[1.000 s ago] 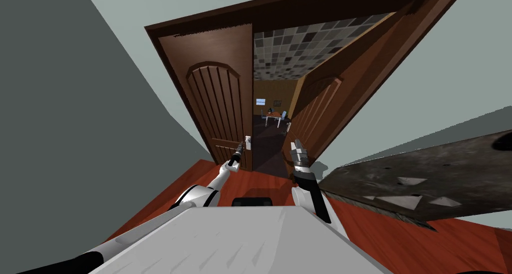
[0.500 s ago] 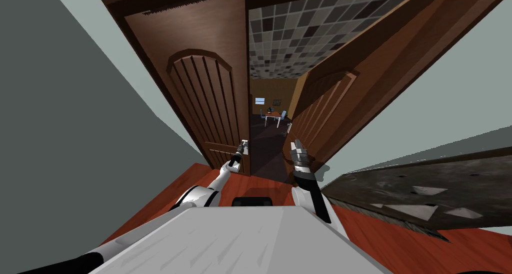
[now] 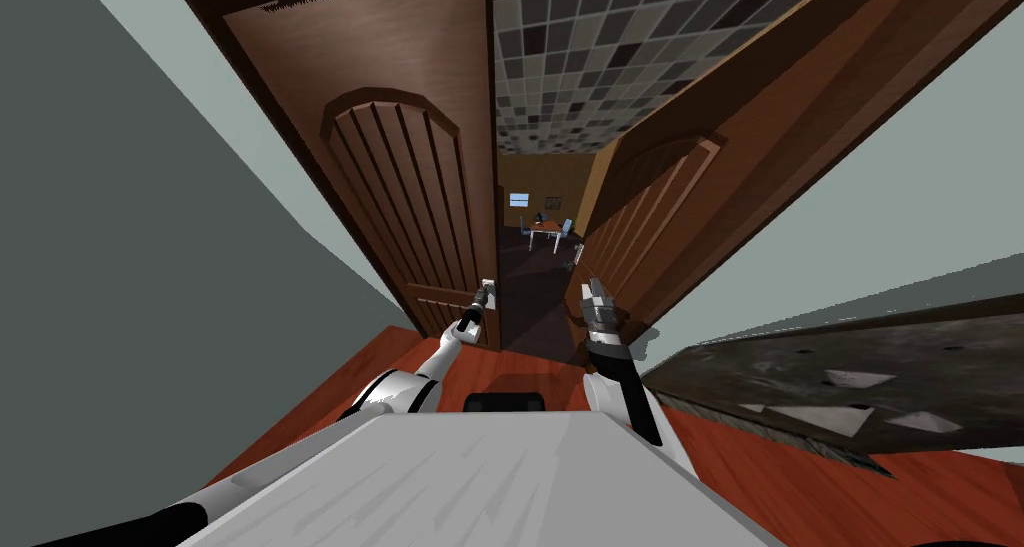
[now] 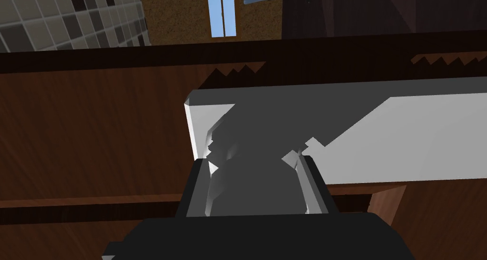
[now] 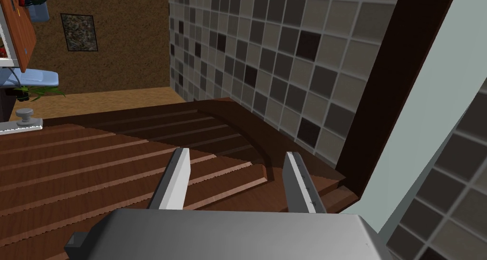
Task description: Push the door open
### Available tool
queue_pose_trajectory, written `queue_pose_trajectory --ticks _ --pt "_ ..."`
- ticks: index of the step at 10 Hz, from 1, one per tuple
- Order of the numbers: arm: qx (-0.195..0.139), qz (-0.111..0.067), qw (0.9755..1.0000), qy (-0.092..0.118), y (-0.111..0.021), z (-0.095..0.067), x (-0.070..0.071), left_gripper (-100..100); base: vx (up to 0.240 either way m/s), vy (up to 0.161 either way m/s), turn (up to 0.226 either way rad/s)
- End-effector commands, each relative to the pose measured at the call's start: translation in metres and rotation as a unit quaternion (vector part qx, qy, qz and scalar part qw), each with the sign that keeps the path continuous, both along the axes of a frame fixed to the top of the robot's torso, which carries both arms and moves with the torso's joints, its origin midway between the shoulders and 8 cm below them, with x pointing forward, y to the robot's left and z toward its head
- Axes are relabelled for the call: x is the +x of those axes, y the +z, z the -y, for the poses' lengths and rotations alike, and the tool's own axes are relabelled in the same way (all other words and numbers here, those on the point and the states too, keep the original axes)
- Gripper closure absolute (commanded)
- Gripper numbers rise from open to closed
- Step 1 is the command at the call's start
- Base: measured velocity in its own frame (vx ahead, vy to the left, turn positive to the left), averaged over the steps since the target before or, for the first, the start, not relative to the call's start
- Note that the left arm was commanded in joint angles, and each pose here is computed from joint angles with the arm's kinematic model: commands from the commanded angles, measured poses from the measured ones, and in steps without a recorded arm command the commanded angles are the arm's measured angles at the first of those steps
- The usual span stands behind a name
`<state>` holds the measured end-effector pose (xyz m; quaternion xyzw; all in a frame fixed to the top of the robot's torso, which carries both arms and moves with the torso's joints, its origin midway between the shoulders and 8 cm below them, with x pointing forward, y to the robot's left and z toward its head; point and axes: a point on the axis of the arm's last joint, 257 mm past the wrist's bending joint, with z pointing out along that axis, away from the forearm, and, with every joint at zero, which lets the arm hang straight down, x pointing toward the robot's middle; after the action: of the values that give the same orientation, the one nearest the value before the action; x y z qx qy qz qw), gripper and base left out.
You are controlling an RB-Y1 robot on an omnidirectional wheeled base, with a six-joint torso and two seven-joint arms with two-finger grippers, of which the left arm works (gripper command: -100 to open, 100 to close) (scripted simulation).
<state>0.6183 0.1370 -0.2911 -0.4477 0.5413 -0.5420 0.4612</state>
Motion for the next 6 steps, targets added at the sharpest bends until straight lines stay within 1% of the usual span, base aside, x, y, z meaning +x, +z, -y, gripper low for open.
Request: queue_pose_trajectory --ticks 1,2,3,6 --pt "0.0 -0.004 1.0 0.001 -0.005 -0.001 -0.002 100 0.0 0.0 0.0" --pt "0.0 -0.004 1.0 0.001 -0.005 -0.001 -0.002 100 0.0 0.0 0.0" --pt "0.001 0.0 1.0 0.006 0.0 -0.008 0.001 100 0.093 -0.05 0.009" --pt "0.003 0.0 0.9999 0.015 -0.001 -0.02 0.002 100 0.136 -0.068 0.031"
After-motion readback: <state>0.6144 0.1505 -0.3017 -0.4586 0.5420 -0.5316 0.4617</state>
